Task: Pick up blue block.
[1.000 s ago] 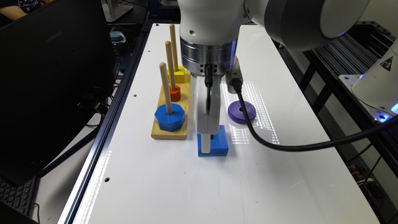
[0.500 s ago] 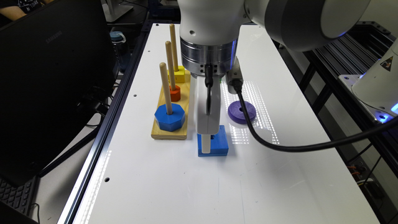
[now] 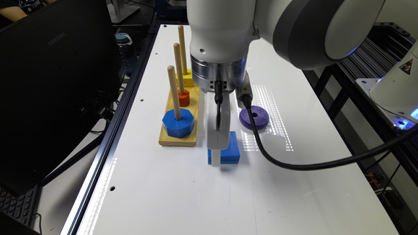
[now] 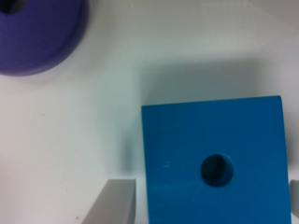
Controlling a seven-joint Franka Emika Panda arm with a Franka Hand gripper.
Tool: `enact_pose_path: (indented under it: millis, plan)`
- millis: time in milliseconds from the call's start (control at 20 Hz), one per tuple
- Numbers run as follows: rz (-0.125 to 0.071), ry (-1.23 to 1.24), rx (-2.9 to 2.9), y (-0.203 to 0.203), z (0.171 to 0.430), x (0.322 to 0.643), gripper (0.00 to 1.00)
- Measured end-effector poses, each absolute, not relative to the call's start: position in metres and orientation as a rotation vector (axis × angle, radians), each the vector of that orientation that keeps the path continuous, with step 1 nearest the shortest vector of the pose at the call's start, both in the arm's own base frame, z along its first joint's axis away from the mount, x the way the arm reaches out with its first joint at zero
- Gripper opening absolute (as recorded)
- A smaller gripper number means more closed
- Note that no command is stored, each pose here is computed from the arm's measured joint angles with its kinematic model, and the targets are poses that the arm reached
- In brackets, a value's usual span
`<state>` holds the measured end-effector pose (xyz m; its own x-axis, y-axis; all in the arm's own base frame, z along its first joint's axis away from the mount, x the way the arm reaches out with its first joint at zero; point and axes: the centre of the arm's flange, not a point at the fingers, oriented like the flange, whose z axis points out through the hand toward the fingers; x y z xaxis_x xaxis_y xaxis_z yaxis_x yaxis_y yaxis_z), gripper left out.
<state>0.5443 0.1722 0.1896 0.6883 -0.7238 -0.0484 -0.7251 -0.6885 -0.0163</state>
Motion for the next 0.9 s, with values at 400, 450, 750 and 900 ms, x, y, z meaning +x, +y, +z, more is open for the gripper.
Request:
enact_pose_path:
  millis: [400,450,750,900]
  plan:
    - [0.054,1.225,-2.854,0.173,0.174,0.544,1.00]
    - [0.054,1.225,-2.854,0.173,0.174,0.544,1.00]
    - [0.054,1.226,-2.854,0.172,0.174,0.544,1.00]
    - [0.054,1.226,-2.853,0.172,0.174,0.544,1.00]
